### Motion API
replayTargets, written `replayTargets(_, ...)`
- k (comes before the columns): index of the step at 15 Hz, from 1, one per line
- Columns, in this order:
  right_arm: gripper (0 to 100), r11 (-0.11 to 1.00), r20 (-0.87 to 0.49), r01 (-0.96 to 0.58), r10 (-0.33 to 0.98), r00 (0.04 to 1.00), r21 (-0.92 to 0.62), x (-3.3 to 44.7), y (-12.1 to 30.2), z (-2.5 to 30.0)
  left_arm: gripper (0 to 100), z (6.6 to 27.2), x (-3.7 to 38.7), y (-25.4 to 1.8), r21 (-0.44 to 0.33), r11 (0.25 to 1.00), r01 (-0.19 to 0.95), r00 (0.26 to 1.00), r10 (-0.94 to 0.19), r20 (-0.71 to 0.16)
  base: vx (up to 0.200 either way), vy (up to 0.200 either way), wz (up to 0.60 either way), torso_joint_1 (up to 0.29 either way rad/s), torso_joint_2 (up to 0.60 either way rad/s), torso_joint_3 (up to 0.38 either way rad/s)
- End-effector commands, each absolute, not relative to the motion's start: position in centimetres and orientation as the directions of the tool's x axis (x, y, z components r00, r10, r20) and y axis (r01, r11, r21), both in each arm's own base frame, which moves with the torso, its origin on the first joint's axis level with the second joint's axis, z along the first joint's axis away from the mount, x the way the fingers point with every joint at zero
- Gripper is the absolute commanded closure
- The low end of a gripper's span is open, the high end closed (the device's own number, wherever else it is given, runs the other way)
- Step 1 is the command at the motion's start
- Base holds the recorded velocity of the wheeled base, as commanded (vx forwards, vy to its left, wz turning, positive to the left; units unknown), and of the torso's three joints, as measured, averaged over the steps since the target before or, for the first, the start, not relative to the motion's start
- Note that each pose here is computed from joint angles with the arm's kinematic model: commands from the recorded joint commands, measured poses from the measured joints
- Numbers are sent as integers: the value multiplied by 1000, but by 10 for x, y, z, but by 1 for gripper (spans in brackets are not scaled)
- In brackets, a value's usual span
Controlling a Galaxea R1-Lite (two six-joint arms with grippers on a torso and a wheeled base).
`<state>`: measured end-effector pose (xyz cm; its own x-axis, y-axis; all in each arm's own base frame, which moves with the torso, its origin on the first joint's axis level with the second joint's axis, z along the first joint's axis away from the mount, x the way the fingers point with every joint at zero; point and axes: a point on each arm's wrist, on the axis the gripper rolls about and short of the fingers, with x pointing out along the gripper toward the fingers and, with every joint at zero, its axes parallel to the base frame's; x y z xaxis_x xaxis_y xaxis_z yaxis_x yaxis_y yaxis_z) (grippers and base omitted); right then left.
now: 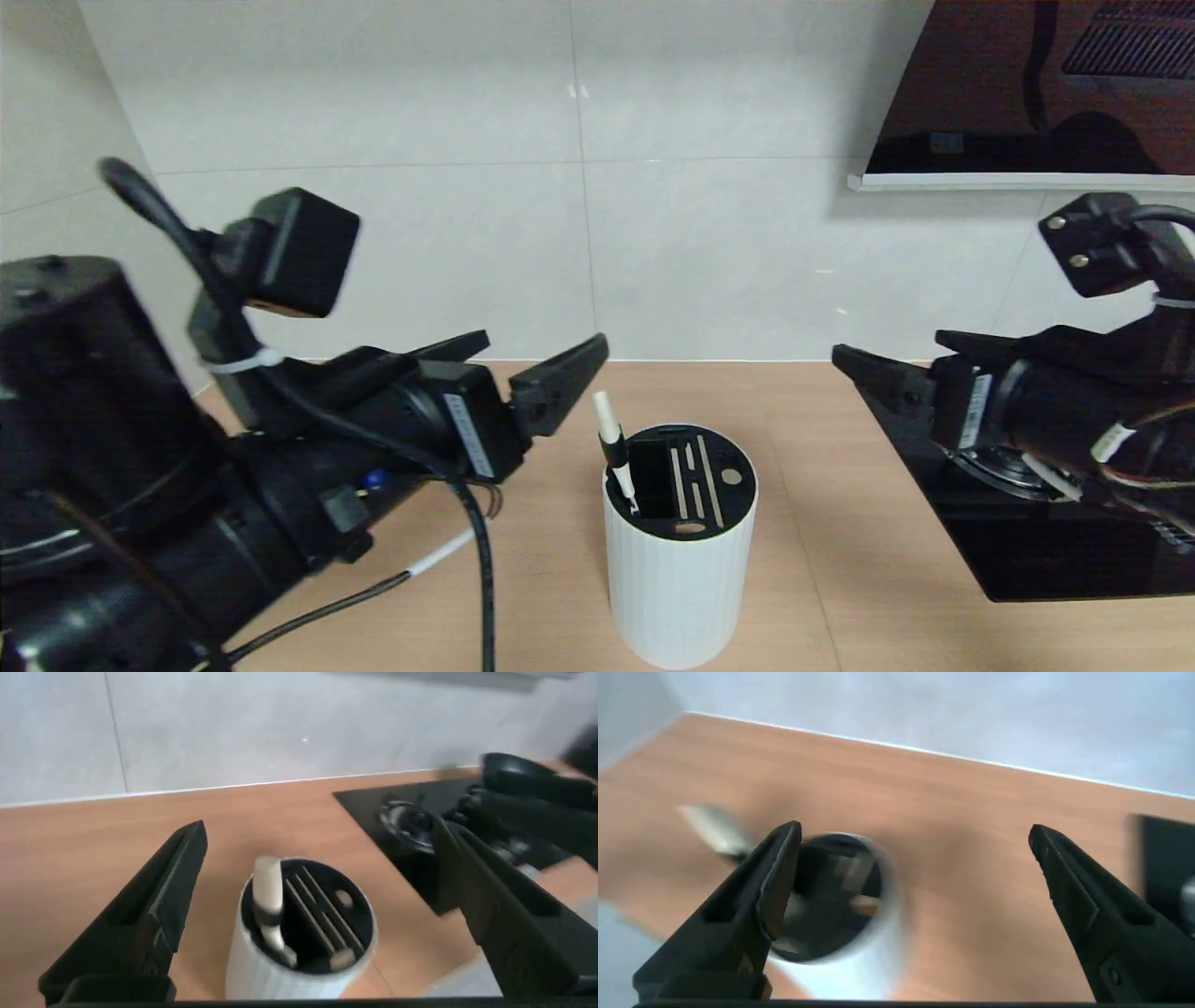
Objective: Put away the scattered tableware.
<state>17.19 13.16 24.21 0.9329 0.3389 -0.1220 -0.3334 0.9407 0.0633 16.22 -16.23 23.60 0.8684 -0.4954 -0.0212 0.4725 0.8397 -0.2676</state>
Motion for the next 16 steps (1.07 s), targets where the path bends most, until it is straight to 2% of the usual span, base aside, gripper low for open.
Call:
replayTargets(1, 0, 947, -10, -316, 317, 949, 53, 122, 81, 249, 0, 257, 139, -112, -274, 865, 421, 906, -412, 93, 0, 0, 0, 0, 0, 0)
replayTargets(2, 0, 952, 18, -298, 298, 955, 64, 110, 67, 246, 0, 256, 135, -96, -246, 895, 372, 928, -358, 103, 0, 0, 0, 0, 0, 0)
replayTargets(4, 0, 969, 82, -236, 229, 970, 79, 80, 38, 236, 0, 242, 110, -54, -111, 971, 214, 972, -200, 120, 0, 0, 0, 0, 0, 0)
replayTargets(6, 0, 988, 132, -147, 141, 981, 37, 54, 18, 224, 0, 239, 70, -26, -72, 987, 145, 973, -129, 189, 0, 0, 0, 0, 0, 0)
replayTargets(8, 0, 999, 196, -32, 35, 980, -20, 26, 2, 221, 0, 233, 28, -3, -69, 996, 47, 978, -32, 207, 0, 0, 0, 0, 0, 0)
replayTargets(10, 0, 993, 247, 106, -92, 965, -44, -2, -7, 216, 0, 230, -14, 11, -73, 997, -37, 974, 53, 222, 0, 0, 0, 0, 0, 0)
replayTargets(12, 0, 983, 310, 169, -139, 940, -73, -33, -11, 205, 0, 223, -51, 18, -82, 993, -79, 962, 98, 253, 0, 0, 0, 0, 0, 0)
replayTargets(14, 0, 973, 346, 218, -178, 921, -81, -54, -12, 194, 0, 208, -71, 17, -66, 987, -149, 947, 162, 277, 0, 0, 0, 0, 0, 0)
replayTargets(16, 0, 967, 370, 238, -188, 910, -94, -63, -6, 181, 0, 197, -71, 14, -49, 965, -257, 929, 261, 263, 0, 0, 0, 0, 0, 0)
